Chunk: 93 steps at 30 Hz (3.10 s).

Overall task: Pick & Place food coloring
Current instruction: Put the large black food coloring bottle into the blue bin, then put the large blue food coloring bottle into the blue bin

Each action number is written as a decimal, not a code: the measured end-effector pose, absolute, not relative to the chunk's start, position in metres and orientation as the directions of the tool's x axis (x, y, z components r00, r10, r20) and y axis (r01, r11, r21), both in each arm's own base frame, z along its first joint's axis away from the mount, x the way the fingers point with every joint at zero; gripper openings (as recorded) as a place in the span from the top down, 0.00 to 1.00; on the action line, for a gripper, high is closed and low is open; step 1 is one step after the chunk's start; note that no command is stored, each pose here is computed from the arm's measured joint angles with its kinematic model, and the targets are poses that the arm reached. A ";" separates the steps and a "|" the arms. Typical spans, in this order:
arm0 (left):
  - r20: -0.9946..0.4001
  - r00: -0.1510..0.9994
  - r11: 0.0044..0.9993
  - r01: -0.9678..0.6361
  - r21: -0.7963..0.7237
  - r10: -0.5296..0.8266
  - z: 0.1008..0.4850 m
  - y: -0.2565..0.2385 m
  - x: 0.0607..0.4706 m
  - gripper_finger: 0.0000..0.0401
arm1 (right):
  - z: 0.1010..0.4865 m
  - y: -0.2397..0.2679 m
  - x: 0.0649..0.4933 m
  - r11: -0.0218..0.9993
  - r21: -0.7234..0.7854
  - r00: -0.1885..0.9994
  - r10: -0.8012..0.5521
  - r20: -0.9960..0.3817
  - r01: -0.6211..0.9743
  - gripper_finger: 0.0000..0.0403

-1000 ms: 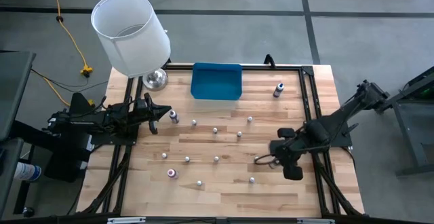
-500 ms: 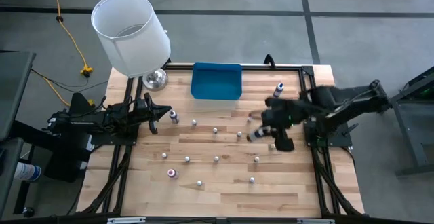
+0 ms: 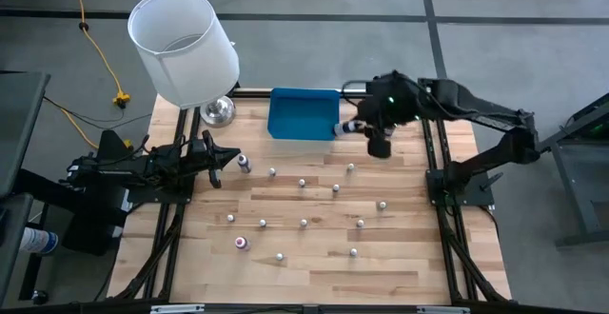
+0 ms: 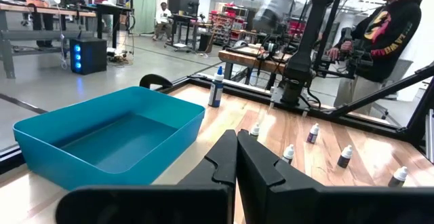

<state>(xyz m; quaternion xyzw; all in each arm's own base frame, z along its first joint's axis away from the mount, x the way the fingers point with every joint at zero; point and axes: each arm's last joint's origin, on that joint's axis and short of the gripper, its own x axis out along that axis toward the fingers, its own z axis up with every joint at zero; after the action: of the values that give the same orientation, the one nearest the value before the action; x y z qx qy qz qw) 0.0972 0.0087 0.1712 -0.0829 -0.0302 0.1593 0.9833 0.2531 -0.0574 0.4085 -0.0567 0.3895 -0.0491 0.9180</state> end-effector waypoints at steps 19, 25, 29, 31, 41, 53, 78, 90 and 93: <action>0.033 0.947 0.936 -0.308 -0.173 0.318 0.171 0.009 0.097 1.00 | 0.347 -0.166 0.361 0.948 -0.098 0.425 -0.226 -0.876 0.302 0.71; 0.033 0.948 0.936 -0.307 -0.173 0.318 0.171 0.009 0.097 1.00 | 0.309 -0.185 0.376 0.929 -0.047 0.340 -0.181 -0.923 0.367 0.71; 0.033 0.948 0.936 -0.308 -0.173 0.318 0.171 0.009 0.097 1.00 | 0.290 -0.192 0.380 0.919 -0.033 0.283 -0.154 -0.947 0.392 0.71; 0.033 0.947 0.936 -0.308 -0.173 0.318 0.171 0.009 0.097 1.00 | 0.284 -0.195 0.381 0.914 -0.029 0.259 -0.145 -0.955 0.404 0.71; 0.033 0.948 0.936 -0.308 -0.173 0.318 0.171 0.009 0.097 1.00 | 0.250 -0.197 0.374 0.916 -0.020 0.183 -0.101 -0.978 0.401 0.71; 0.033 0.948 0.936 -0.308 -0.173 0.318 0.171 0.009 0.097 1.00 | 0.226 -0.197 0.376 0.926 0.027 0.222 -0.062 -0.973 0.378 0.71; 0.033 0.948 0.936 -0.308 -0.173 0.318 0.171 0.009 0.097 1.00 | 0.224 -0.203 0.373 0.922 0.034 0.239 -0.064 -0.969 0.385 0.53; 0.033 0.948 0.936 -0.308 -0.173 0.318 0.171 0.009 0.097 1.00 | 0.291 -0.198 0.344 0.898 -0.084 0.314 -0.237 -0.920 0.432 0.53; 0.033 0.948 0.936 -0.308 -0.173 0.318 0.171 0.009 0.097 1.00 | 0.311 -0.191 0.331 0.900 -0.093 0.331 -0.251 -0.910 0.426 0.53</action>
<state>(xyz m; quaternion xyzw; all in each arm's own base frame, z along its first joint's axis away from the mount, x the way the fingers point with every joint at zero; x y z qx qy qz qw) 0.0972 0.0087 0.1712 -0.0829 -0.0302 0.1589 0.9833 0.3313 -0.1913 0.3114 0.0811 0.5394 -0.2084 0.8118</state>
